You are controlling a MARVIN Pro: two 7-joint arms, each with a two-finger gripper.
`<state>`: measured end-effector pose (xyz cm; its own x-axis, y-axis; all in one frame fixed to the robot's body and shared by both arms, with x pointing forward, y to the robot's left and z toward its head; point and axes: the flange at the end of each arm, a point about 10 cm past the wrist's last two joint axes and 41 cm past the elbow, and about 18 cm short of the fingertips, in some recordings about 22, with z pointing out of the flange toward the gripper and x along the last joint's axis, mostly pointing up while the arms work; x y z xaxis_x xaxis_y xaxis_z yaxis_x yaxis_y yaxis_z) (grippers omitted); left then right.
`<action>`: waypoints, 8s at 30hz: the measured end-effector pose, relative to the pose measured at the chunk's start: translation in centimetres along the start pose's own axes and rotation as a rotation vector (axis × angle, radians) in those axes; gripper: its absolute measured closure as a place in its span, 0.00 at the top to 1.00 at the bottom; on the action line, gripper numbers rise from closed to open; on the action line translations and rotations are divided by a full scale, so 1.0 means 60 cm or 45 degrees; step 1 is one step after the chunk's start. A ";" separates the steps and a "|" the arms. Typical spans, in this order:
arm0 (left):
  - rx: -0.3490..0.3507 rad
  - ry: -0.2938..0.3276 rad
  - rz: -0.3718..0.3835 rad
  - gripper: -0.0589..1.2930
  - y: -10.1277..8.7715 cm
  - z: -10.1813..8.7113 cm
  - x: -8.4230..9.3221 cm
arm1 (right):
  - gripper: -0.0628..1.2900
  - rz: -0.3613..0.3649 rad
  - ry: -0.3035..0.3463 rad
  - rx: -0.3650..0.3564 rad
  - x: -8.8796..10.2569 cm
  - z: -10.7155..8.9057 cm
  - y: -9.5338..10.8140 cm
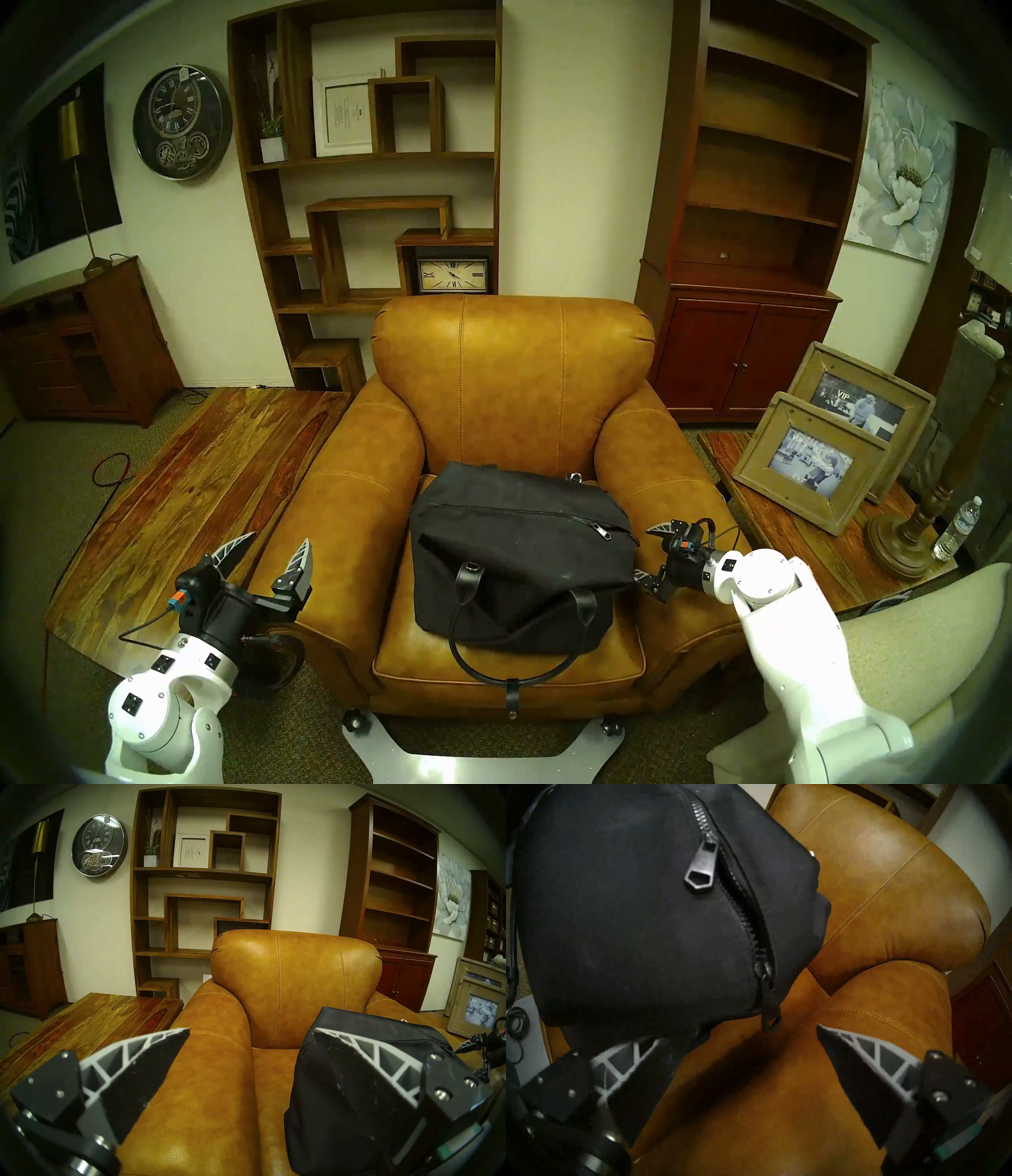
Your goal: Open a bag with a zipper
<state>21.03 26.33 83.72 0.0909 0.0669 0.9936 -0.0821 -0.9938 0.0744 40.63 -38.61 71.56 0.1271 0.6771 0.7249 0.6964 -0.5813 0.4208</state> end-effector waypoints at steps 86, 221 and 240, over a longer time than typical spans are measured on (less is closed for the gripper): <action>0.000 0.000 0.000 0.98 0.000 0.000 0.000 | 0.03 -0.128 -0.176 -0.038 -0.037 0.090 -0.044; 0.000 -0.004 -0.001 0.98 0.000 -0.001 -0.002 | 0.95 1.083 0.204 -0.280 0.117 0.045 -0.156; 0.000 -0.003 -0.001 0.98 0.000 -0.001 -0.002 | 0.33 1.058 0.213 -0.279 0.135 0.061 -0.150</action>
<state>20.96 26.35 83.62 0.0935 0.0671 0.9934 -0.0820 -0.9938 0.0748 37.96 -26.23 71.65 0.4158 -0.0692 0.9068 0.2713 -0.9423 -0.1963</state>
